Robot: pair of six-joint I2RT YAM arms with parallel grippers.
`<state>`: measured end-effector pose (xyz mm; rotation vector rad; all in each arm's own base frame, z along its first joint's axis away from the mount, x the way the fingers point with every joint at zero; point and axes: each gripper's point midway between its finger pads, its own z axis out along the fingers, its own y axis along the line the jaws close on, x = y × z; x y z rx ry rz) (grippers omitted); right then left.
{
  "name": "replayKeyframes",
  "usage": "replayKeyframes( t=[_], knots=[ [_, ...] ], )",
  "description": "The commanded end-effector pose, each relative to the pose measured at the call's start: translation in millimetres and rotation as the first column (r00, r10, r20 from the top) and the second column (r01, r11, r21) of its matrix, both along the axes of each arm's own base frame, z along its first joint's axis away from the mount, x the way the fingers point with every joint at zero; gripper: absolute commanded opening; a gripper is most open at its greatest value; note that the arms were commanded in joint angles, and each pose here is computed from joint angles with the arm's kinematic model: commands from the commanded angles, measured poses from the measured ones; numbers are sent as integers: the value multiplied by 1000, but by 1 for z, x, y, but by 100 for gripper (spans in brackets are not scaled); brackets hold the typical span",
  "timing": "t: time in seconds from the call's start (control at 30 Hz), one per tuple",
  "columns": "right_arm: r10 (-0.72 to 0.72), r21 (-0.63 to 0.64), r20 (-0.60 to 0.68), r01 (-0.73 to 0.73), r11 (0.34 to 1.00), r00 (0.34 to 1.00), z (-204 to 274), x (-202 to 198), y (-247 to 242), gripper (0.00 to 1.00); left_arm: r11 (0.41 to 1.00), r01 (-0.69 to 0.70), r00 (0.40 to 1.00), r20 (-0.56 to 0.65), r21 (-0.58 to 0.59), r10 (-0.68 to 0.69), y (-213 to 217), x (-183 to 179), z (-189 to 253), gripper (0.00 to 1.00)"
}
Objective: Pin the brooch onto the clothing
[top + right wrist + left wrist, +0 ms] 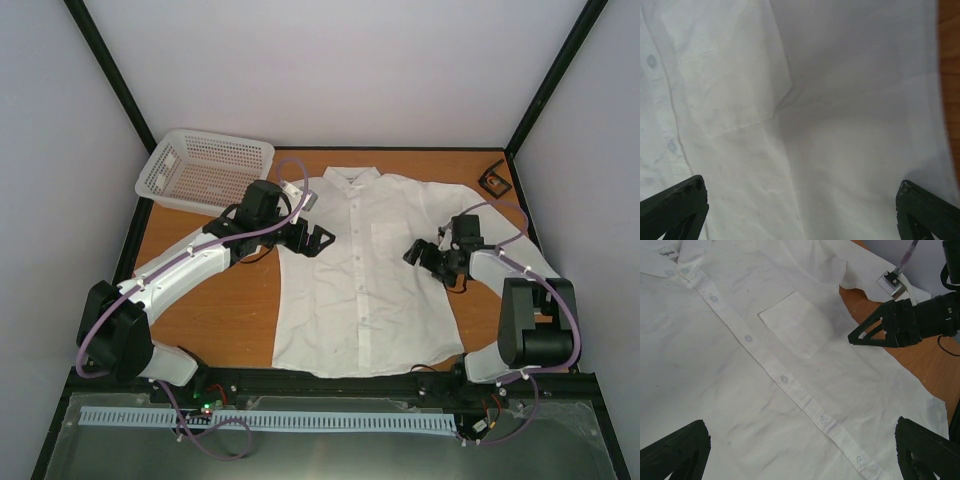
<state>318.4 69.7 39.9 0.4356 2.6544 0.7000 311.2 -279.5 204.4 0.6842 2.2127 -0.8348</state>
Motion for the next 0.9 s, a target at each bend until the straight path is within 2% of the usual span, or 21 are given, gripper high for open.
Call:
replayKeyframes(
  t=[0.0,0.1,0.17,0.3,0.53,0.6,0.67,0.73,0.87],
  knots=[
    [-57,-164,37,62,984,998,25,16,-28,100,999,13,999,39,-29,-12,-2,4,14,100],
    [-123,-344,187,182,921,975,77,66,-73,100,999,17,999,38,-34,-15,-2,3,14,100],
    [-172,-411,295,287,865,940,109,94,-108,100,999,11,999,42,-30,-10,-1,3,13,100],
    [-187,-544,427,417,728,884,131,131,-173,100,1000,0,998,56,-23,1,1,4,16,100],
    [-268,-629,290,394,671,919,82,167,-249,98,1000,0,998,58,-24,1,1,4,17,100],
    [-293,-636,259,391,665,920,71,175,-262,89,1000,0,998,55,-20,1,1,4,14,100],
    [-303,-636,241,386,668,922,61,183,-270,85,1000,-3,999,52,-15,4,2,5,12,100],
    [-310,-634,222,379,674,924,53,192,-276,73,1000,-5,999,48,-11,6,1,6,10,100],
    [-325,-598,195,375,708,925,33,204,-280,57,1000,-7,999,36,-2,7,1,7,4,100]
  ],
)
